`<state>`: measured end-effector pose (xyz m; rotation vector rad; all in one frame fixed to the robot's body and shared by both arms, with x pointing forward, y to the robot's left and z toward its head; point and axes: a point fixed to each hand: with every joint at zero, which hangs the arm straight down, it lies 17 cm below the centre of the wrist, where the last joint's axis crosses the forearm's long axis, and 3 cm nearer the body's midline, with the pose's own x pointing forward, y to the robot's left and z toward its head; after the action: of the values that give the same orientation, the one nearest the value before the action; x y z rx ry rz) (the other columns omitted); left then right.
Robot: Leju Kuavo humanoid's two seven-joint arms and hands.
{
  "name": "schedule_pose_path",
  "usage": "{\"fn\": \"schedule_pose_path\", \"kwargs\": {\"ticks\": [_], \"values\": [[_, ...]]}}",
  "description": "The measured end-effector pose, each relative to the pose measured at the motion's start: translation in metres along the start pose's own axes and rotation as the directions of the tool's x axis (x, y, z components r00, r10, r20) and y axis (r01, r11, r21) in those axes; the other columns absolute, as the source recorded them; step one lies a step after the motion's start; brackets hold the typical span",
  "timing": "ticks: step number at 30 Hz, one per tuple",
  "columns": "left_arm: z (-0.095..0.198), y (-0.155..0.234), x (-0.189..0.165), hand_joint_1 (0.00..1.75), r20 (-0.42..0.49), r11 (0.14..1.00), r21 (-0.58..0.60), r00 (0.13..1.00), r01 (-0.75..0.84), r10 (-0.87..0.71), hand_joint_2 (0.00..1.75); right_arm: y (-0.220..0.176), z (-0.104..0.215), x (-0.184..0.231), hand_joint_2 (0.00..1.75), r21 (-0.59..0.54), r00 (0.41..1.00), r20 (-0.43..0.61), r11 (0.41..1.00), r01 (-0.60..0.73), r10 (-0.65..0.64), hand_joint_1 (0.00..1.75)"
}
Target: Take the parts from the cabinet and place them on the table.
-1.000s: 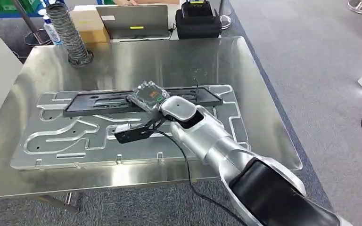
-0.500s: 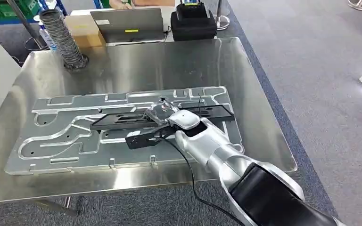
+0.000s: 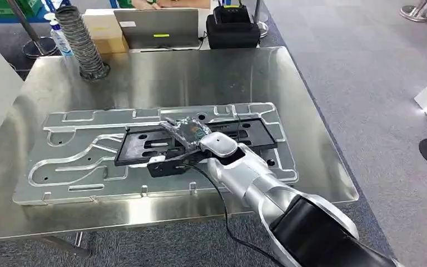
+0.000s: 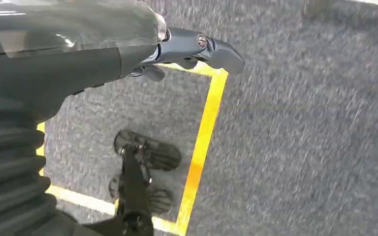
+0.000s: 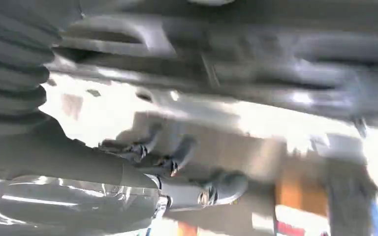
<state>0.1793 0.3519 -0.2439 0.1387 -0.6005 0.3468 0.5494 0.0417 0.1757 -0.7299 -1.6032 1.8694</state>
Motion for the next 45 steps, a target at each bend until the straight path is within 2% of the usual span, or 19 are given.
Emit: {"fn": "schedule_pose_path", "kwargs": {"ticks": [4, 8, 11, 14, 16, 18, 21, 22, 24, 29, 32, 36, 45], "values": [[0.000, 0.001, -0.001, 0.00, 0.000, 1.000, 0.002, 1.000, 0.001, -0.001, 0.00, -0.004, 0.000, 0.003, 0.00, -0.032, 1.000, 0.015, 0.999, 0.013, -0.012, 0.00], [0.001, -0.005, -0.001, 0.00, 0.001, 1.000, -0.006, 1.000, -0.002, 0.002, 0.00, -0.049, -0.002, 0.014, 0.00, -0.192, 0.994, 0.088, 0.978, 0.080, -0.064, 0.00], [0.000, -0.004, 0.000, 0.00, 0.003, 1.000, -0.004, 1.000, -0.005, 0.005, 0.00, -0.085, 0.002, 0.014, 0.00, -0.316, 0.986, 0.131, 0.938, 0.143, -0.106, 0.00], [0.002, -0.005, 0.000, 0.00, 0.015, 0.999, -0.011, 0.999, -0.035, 0.036, 0.00, -0.141, 0.021, -0.011, 0.00, -0.507, 0.987, 0.111, 0.847, 0.160, -0.120, 0.00], [0.004, -0.001, -0.002, 0.00, 0.029, 0.997, -0.006, 0.997, -0.074, 0.074, 0.00, -0.169, 0.050, -0.054, 0.00, -0.635, 0.992, 0.013, 0.765, 0.104, -0.125, 0.00], [0.008, 0.006, -0.009, 0.00, 0.031, 0.994, 0.015, 0.993, -0.111, 0.110, 0.00, -0.185, 0.101, -0.112, 0.00, -0.751, 0.982, -0.095, 0.660, 0.039, -0.165, 0.00], [0.015, 0.020, -0.028, 0.00, 0.012, 0.987, 0.057, 0.988, -0.153, 0.152, 0.00, -0.190, 0.211, -0.192, 0.00, -0.864, 0.954, -0.214, 0.497, -0.083, -0.212, 0.00], [0.017, 0.022, -0.033, 0.00, 0.007, 0.984, 0.068, 0.987, -0.163, 0.163, 0.00, -0.189, 0.246, -0.208, 0.00, -0.877, 0.946, -0.252, 0.462, -0.134, -0.203, 0.00], [0.019, 0.025, -0.039, 0.00, 0.001, 0.980, 0.084, 0.983, -0.182, 0.182, 0.00, -0.177, 0.306, -0.233, 0.00, -0.870, 0.924, -0.338, 0.435, -0.233, -0.181, 0.00], [0.019, 0.024, -0.040, 0.00, -0.004, 0.975, 0.093, 0.979, -0.203, 0.204, 0.00, -0.130, 0.419, -0.266, 0.00, -0.789, 0.830, -0.528, 0.466, -0.401, -0.179, 0.00], [0.019, 0.021, -0.042, 0.00, -0.009, 0.974, 0.092, 0.978, -0.207, 0.209, 0.00, -0.095, 0.456, -0.268, 0.00, -0.736, 0.784, -0.592, 0.520, -0.434, -0.184, 0.00], [0.019, 0.019, -0.041, 0.00, -0.010, 0.974, 0.090, 0.978, -0.209, 0.211, 0.00, -0.055, 0.479, -0.262, 0.00, -0.690, 0.753, -0.628, 0.588, -0.422, -0.196, 0.00], [0.019, 0.012, -0.041, 0.00, -0.013, 0.974, 0.079, 0.977, -0.213, 0.215, 0.00, 0.012, 0.476, -0.242, 0.00, -0.648, 0.719, -0.640, 0.694, -0.316, -0.271, 0.00]]}}
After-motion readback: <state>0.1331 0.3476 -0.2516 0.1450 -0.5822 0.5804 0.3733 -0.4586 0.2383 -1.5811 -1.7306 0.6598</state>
